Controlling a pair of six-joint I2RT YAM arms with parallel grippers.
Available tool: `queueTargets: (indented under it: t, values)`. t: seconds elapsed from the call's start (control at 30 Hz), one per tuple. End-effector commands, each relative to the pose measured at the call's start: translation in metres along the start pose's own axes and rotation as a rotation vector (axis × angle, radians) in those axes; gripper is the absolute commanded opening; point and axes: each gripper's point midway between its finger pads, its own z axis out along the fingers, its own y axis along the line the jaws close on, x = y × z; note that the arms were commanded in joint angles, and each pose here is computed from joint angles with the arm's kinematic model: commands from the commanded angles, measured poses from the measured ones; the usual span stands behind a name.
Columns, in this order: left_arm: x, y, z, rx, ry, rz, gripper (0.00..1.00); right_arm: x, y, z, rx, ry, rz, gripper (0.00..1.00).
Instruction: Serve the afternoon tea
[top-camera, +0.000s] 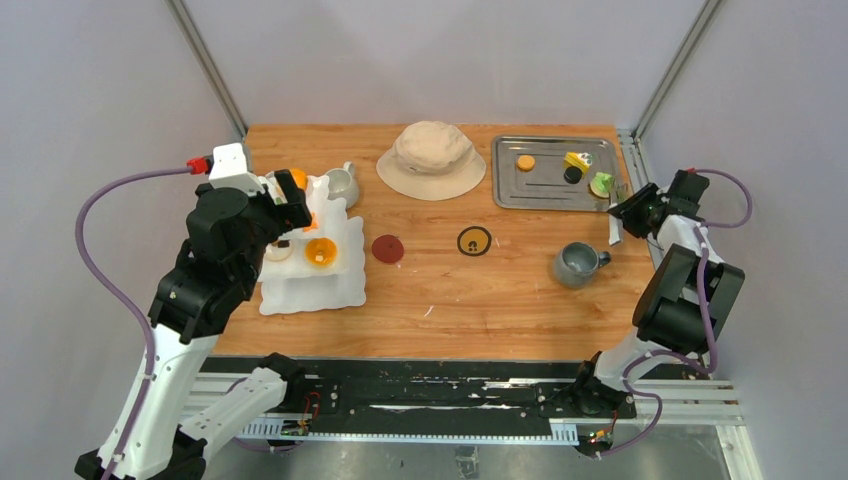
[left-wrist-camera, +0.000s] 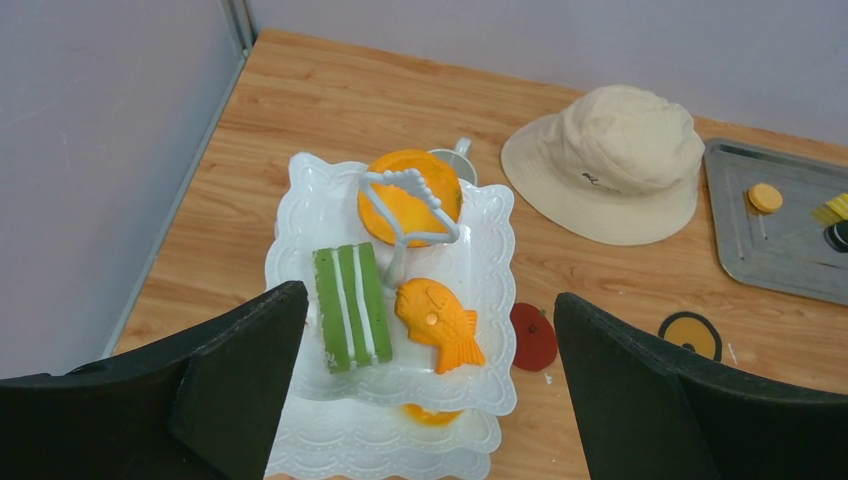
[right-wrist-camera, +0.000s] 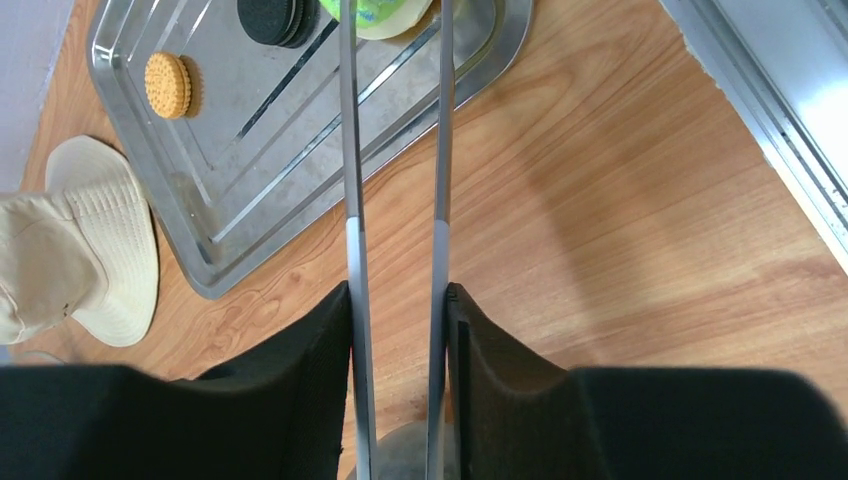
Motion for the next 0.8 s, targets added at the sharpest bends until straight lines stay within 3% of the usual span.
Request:
queueTargets:
  t: [0.0,0.13,0.17,0.57,0.77]
  values:
    - [-0.006,-0.003,0.002,0.004,-0.025,-0.006,0.98,-0.020,0.007,-0.002,-0.045,-0.053,0.014,0.26]
    - [-0.006,-0.003,0.001,0.007,-0.026,-0.007,0.98,-0.021,0.010,-0.005,-0.057,-0.057,0.014,0.02]
    - [-0.007,-0.003,0.001,0.006,-0.027,-0.007,0.98,-0.022,0.011,-0.006,-0.061,-0.058,0.015,0.01]
    - [-0.009,-0.002,-0.002,0.010,-0.034,-0.012,0.98,-0.030,0.028,-0.039,-0.083,-0.120,-0.010,0.01]
    - [-0.011,-0.001,-0.006,0.016,-0.042,-0.025,0.98,-0.025,0.074,-0.079,-0.244,-0.139,-0.061,0.00]
